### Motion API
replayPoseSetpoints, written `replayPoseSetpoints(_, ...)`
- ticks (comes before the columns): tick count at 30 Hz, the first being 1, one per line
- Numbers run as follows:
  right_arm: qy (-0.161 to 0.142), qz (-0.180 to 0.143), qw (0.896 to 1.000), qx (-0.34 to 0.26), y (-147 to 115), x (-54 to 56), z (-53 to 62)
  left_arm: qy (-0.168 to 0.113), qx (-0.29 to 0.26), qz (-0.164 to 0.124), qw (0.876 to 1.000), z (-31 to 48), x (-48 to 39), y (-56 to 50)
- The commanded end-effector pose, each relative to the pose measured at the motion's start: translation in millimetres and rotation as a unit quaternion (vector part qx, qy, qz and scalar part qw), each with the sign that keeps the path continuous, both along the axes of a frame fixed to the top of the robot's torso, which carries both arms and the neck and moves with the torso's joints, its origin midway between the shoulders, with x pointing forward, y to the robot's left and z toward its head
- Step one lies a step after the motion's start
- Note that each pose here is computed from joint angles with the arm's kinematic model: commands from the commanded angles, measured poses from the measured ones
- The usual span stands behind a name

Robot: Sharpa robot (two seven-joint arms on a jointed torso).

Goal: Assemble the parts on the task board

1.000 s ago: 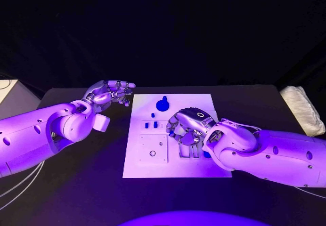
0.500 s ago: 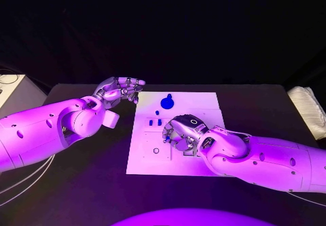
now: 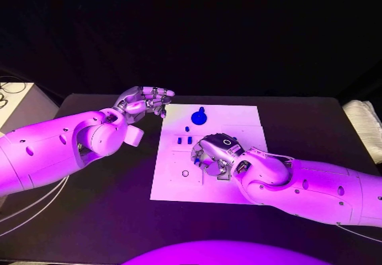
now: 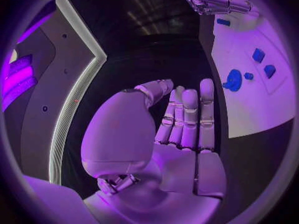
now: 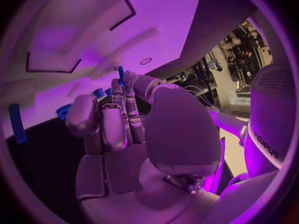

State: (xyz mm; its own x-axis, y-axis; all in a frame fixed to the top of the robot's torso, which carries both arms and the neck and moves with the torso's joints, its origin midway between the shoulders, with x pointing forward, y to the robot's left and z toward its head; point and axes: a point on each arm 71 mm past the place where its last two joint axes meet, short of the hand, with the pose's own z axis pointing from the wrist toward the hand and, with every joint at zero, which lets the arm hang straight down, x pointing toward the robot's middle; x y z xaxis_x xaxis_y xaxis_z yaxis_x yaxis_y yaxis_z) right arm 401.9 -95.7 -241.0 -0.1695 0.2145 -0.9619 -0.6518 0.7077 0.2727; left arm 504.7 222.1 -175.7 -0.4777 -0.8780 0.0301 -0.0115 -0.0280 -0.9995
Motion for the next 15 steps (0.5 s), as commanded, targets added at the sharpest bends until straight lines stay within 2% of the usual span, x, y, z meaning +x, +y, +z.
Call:
replayPoseSetpoints(1,-0.008,0.003,1.0,-0.006,0.7,0.2,-0.6,0.002,-0.003,-0.002,1.0,0.4,-0.1,-1.5)
replayPoseSetpoints(15,-0.016,-0.004,1.0,-0.019,-0.1,4.1,-3.3,0.005,-0.002,-0.004,1.0,-0.2,-0.2,-1.3)
